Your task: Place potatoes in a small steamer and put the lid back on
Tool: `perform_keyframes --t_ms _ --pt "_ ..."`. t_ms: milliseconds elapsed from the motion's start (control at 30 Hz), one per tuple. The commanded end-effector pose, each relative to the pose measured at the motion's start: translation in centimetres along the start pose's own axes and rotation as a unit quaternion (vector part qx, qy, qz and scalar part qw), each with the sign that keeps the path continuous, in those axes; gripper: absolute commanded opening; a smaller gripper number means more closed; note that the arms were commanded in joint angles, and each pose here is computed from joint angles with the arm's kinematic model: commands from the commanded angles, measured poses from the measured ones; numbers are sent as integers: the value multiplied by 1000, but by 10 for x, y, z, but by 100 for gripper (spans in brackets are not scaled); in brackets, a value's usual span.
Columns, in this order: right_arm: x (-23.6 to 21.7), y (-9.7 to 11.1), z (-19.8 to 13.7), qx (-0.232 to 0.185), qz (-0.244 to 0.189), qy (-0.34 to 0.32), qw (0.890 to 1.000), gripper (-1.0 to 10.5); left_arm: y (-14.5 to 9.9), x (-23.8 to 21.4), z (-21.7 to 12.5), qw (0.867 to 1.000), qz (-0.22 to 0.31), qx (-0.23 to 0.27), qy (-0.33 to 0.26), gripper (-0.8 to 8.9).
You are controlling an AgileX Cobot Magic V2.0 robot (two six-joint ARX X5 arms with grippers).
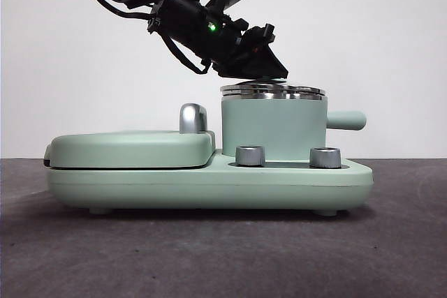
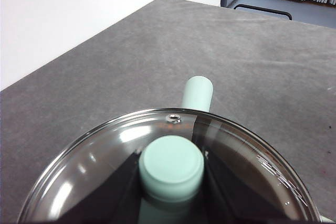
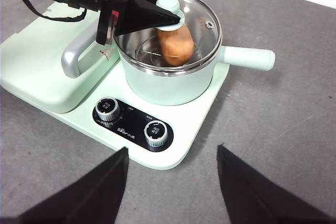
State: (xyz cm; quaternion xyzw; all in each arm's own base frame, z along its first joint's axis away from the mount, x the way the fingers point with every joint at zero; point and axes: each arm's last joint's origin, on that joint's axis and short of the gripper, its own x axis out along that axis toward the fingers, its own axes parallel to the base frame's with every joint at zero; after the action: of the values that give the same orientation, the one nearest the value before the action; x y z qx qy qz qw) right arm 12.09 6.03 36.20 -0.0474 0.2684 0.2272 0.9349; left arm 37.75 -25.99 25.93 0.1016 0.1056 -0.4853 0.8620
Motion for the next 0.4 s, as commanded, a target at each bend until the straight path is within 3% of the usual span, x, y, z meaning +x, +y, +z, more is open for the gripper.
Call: perform_keyframes --t_ms 33,400 --pt "-1 1 4 -4 4 -9 1000 268 -2 8 4 1000 -7 4 -13 15" --pt "-5 1 3 -5 4 -18 1000 268 -1 12 1 1000 -6 -2 -22 15"
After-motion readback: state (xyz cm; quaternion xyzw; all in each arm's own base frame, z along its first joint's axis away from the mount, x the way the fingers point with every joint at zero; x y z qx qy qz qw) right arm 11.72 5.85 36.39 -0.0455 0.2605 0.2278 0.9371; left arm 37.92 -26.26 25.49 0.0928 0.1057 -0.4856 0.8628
